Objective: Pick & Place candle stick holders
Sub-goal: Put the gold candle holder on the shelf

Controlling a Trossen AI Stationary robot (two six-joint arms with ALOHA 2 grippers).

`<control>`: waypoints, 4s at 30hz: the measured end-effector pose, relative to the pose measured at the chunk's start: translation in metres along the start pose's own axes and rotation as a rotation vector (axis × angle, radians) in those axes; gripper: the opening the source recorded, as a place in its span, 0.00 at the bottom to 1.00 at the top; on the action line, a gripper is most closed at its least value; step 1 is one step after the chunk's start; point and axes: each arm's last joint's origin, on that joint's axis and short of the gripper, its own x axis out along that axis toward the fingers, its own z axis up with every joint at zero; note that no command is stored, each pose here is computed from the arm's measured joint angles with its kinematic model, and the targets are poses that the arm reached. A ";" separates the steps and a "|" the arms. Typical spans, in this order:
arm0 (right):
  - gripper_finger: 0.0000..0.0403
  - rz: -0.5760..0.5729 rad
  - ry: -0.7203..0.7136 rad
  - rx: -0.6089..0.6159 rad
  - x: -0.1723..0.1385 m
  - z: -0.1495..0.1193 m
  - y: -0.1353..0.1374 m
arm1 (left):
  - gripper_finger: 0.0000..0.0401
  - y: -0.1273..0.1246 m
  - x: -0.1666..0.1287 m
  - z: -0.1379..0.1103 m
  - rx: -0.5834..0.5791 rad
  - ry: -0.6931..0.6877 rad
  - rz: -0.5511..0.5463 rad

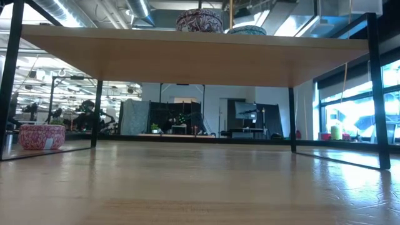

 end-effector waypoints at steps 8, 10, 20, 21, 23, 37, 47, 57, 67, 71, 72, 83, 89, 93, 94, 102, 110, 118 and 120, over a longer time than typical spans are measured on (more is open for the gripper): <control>0.33 0.016 0.047 -0.006 0.017 -0.005 0.001 | 0.66 0.000 0.000 0.000 -0.003 -0.001 0.001; 0.33 0.012 0.053 0.002 0.019 -0.008 0.000 | 0.66 0.000 0.000 0.000 -0.006 -0.001 0.001; 0.26 0.005 0.066 0.016 0.020 -0.011 -0.001 | 0.66 0.000 0.000 0.000 -0.009 -0.005 0.004; 0.24 0.005 0.066 0.016 0.020 -0.011 -0.001 | 0.66 0.000 0.000 0.000 -0.009 -0.006 0.004; 0.21 0.006 0.066 0.016 0.020 -0.011 -0.001 | 0.66 0.000 0.000 0.000 -0.009 -0.006 0.004; 0.18 0.023 0.056 0.019 0.020 -0.011 0.000 | 0.66 0.000 0.003 -0.011 -0.011 0.000 0.013; 0.13 0.025 0.108 0.012 0.035 -0.008 0.003 | 0.66 -0.004 0.006 -0.016 -0.033 -0.007 0.002; 0.05 0.023 0.109 0.010 0.035 -0.008 0.003 | 0.66 -0.005 0.008 -0.014 -0.025 -0.020 0.005; 0.04 0.041 0.087 0.012 0.028 -0.010 0.003 | 0.66 -0.004 0.008 -0.014 -0.017 -0.019 0.004; 0.04 0.068 0.059 0.023 0.019 -0.011 0.003 | 0.66 -0.004 0.008 -0.014 -0.015 -0.018 0.005; 0.04 0.072 0.049 0.035 0.016 -0.011 0.003 | 0.66 -0.004 0.008 -0.014 -0.015 -0.018 0.005; 0.04 0.069 -0.092 0.140 -0.023 -0.009 -0.007 | 0.66 -0.004 0.009 -0.013 -0.007 -0.022 0.008; 0.04 0.086 -0.189 0.173 -0.053 -0.003 -0.015 | 0.66 -0.004 0.009 -0.013 -0.007 -0.022 0.008; 0.04 0.186 -0.213 0.206 -0.069 0.002 -0.017 | 0.66 -0.004 0.010 -0.013 -0.007 -0.022 0.009; 0.04 0.208 -0.213 0.221 -0.072 0.003 -0.018 | 0.66 -0.004 0.010 -0.013 -0.007 -0.023 0.010; 0.04 0.298 -0.245 0.257 -0.083 0.013 -0.022 | 0.66 -0.004 0.010 -0.013 -0.007 -0.025 0.011; 0.04 0.378 -0.267 0.259 -0.097 0.014 -0.026 | 0.66 -0.003 0.011 -0.013 -0.007 -0.027 0.013; 0.04 0.496 -0.322 0.257 -0.115 0.016 -0.026 | 0.66 -0.002 0.015 -0.011 -0.008 -0.024 0.015; 0.04 0.507 -0.334 0.265 -0.116 0.018 -0.025 | 0.66 -0.002 0.017 -0.011 -0.009 -0.019 0.013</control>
